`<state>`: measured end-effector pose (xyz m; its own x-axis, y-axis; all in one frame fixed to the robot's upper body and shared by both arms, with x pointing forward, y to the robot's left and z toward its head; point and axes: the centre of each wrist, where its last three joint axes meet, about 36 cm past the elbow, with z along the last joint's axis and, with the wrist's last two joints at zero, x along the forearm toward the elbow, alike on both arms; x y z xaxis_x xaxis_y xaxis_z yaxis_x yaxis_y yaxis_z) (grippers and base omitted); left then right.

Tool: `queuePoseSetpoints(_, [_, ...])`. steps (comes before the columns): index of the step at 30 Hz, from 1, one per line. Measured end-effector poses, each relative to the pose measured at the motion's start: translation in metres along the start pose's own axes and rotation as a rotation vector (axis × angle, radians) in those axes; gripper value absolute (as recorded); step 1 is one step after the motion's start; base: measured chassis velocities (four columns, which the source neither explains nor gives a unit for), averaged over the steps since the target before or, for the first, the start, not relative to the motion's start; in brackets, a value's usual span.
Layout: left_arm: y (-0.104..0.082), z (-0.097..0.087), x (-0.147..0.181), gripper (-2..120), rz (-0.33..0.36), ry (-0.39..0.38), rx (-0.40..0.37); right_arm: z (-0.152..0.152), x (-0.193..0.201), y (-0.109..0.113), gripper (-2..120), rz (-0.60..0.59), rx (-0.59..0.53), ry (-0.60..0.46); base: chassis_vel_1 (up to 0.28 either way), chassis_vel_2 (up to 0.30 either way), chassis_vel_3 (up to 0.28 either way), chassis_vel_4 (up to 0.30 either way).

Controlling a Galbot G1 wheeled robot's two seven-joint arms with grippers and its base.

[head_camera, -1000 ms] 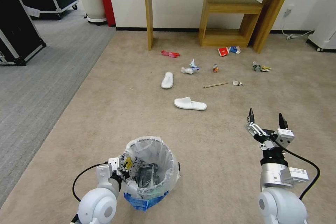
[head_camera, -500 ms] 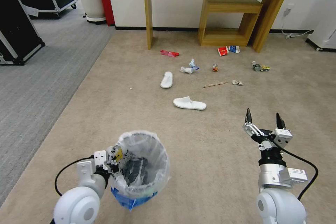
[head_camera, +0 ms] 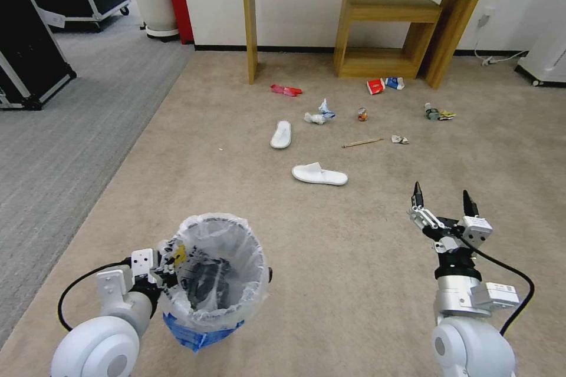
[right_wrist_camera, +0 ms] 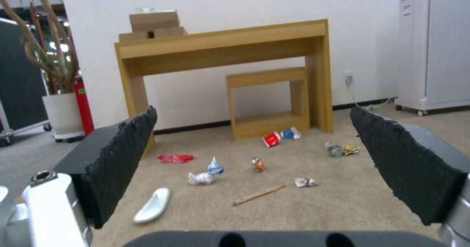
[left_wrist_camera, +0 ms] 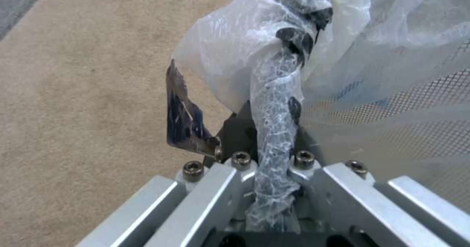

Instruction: Pick up the trash bin and place the garbage on the floor into it.

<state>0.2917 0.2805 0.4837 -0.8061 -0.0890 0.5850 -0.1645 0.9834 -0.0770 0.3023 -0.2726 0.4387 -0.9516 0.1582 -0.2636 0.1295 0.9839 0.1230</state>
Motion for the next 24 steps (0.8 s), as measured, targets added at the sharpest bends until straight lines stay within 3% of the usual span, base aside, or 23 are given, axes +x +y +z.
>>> queuePoseSetpoints(24, [0.014, -0.014, 0.009, 0, -0.038, 0.01, 0.048, -0.01, 0.002, -0.004, 100, 0.017, -0.003, 0.01, 0.0, 0.0, 0.0, 0.0])
